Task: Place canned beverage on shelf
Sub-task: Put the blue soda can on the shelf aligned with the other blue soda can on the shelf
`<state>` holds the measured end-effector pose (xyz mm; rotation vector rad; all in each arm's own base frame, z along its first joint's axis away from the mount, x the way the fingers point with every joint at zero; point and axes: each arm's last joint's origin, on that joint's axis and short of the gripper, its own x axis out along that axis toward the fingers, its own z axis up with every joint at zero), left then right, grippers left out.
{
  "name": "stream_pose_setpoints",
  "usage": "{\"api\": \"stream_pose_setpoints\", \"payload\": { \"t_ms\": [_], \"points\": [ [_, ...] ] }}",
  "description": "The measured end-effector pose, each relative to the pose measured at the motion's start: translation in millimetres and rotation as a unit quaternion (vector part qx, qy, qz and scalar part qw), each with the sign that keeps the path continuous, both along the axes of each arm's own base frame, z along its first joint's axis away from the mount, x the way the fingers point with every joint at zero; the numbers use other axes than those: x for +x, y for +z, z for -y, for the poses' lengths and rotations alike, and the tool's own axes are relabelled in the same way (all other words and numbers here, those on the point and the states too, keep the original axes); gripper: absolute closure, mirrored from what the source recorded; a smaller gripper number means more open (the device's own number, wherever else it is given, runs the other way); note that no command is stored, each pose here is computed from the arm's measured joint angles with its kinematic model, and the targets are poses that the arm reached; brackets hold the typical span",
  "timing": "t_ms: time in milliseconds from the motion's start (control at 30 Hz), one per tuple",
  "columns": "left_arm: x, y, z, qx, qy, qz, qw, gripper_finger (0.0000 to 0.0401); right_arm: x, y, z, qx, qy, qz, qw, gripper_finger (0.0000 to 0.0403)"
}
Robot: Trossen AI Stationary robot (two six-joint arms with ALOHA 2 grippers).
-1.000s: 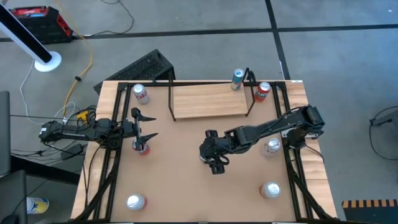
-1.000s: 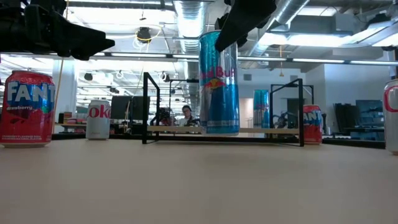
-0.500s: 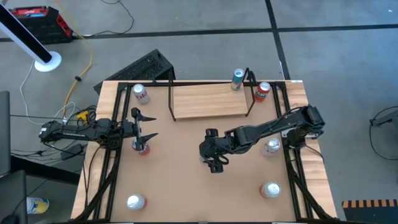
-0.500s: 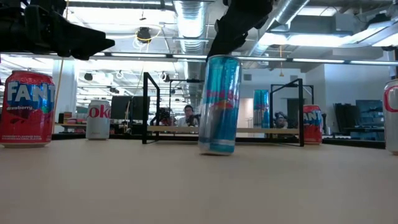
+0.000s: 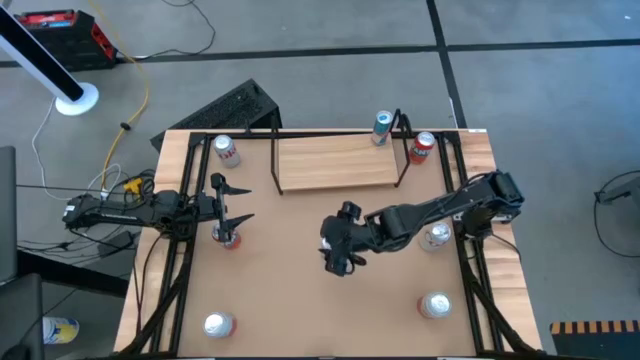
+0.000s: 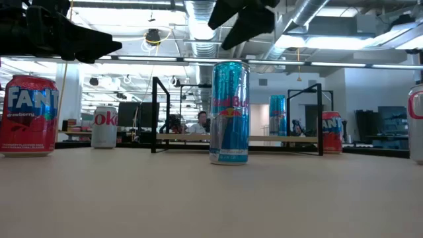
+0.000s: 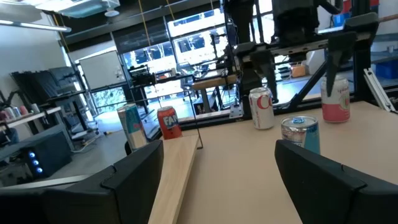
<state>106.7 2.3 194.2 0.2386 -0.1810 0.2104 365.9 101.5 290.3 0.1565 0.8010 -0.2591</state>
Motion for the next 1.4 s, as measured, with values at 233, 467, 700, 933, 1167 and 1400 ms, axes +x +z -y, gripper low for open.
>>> {"api": "stream_pose_setpoints", "payload": {
  "t_ms": [233, 467, 700, 933, 1167, 1400],
  "points": [
    [0.0, -0.1, 0.0, 0.000, 0.000, 0.000, 1.000, 0.0106, -11.4, -3.9, -22.3, -0.020, 0.006, -0.019, 1.000, 0.0063],
    [0.0, -0.1, 0.0, 0.001, 0.000, 0.000, 1.000, 0.0106, -13.5, -5.2, -18.1, -0.059, -0.015, -0.027, 0.998, 0.0063],
    [0.0, -0.1, 0.0, 0.006, 0.001, -0.002, 1.000, 0.0106, -11.0, -28.5, -4.8, -0.040, -0.008, -0.048, 0.998, 0.0061],
    [0.3, -1.5, 0.0, 0.018, 0.003, -0.011, 1.000, 0.0106, -6.2, -37.5, -2.5, -0.031, 0.012, -0.026, 0.999, 0.0061],
    [0.3, -1.5, 0.1, 0.019, 0.004, -0.011, 1.000, 0.0106, -8.4, -45.3, 0.3, -0.031, 0.008, -0.037, 0.999, 0.0061],
    [0.3, -1.5, 0.0, 0.019, 0.004, -0.011, 1.000, 0.0106, -8.3, -45.4, 0.7, -0.031, 0.008, -0.037, 0.999, 0.0081]
  ]
}}
